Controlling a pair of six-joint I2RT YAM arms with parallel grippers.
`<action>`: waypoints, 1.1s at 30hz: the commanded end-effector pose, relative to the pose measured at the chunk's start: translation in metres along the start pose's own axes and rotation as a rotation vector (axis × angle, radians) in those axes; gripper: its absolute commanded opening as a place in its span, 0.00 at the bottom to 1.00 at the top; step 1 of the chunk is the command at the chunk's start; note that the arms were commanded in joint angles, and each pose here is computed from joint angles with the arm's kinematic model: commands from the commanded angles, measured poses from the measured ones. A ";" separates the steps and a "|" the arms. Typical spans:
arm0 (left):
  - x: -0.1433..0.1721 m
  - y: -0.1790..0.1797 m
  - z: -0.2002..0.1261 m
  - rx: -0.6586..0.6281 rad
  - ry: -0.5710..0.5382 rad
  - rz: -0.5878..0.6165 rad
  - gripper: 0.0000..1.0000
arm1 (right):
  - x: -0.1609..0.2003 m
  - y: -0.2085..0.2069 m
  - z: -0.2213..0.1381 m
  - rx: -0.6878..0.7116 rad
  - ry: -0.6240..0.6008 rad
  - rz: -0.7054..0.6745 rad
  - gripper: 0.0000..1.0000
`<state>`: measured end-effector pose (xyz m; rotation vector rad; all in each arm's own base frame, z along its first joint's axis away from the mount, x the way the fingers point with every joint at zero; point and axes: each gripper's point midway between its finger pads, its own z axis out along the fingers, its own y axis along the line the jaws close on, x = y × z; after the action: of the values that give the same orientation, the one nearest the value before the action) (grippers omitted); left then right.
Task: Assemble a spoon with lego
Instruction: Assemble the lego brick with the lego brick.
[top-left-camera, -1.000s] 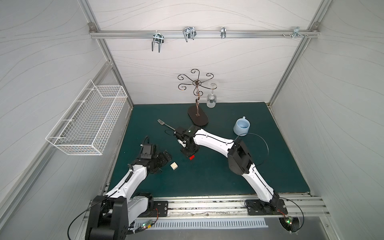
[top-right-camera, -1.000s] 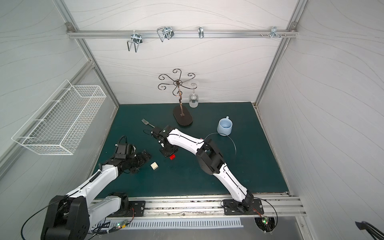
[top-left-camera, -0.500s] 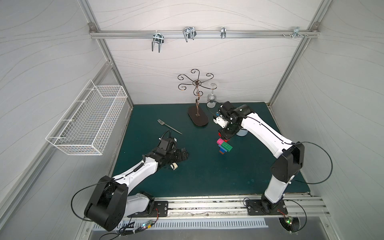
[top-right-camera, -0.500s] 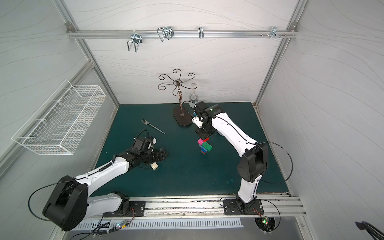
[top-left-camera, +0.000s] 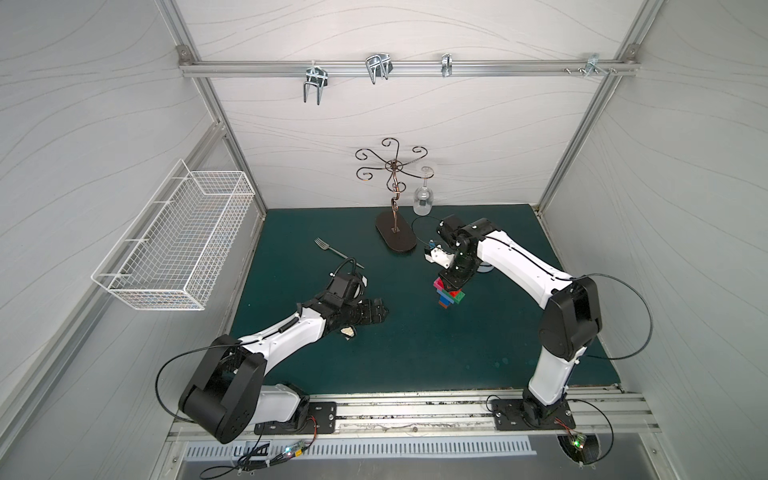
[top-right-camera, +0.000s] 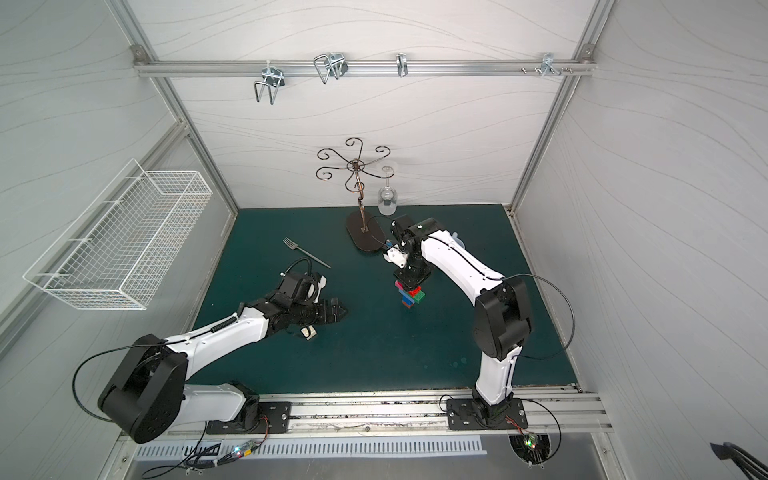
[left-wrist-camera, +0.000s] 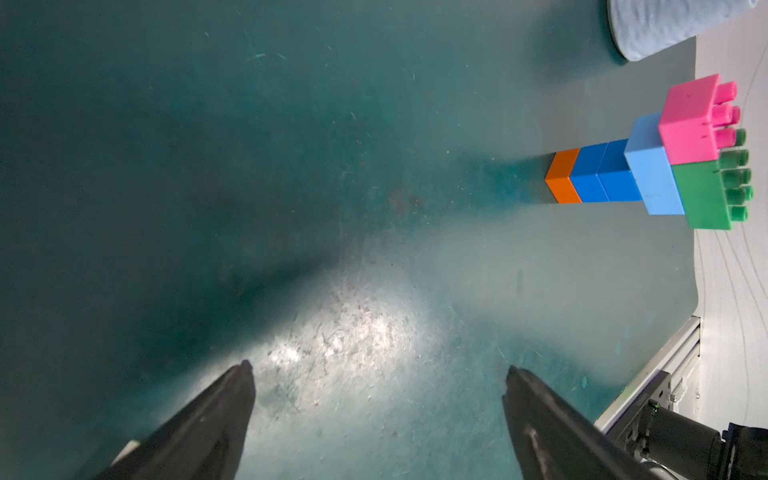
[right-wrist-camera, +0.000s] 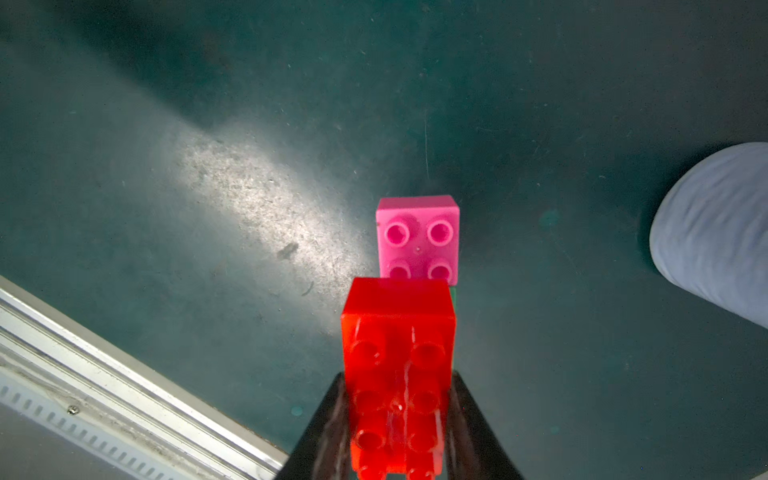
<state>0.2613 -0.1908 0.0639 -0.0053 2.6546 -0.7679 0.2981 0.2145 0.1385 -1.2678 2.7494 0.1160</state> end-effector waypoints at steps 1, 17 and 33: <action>-0.020 -0.018 -0.004 0.041 -0.045 0.041 0.98 | 0.000 -0.005 0.006 0.022 0.020 -0.023 0.27; -0.018 -0.015 0.001 0.028 -0.025 0.035 0.98 | 0.005 -0.005 0.015 0.016 0.042 -0.025 0.27; -0.016 -0.013 0.001 0.019 -0.020 0.032 0.97 | 0.014 -0.003 0.036 -0.020 0.103 -0.025 0.25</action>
<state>0.2637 -0.1931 0.0613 0.0048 2.6672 -0.7643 0.3019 0.2102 0.1264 -1.2989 2.7493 0.0679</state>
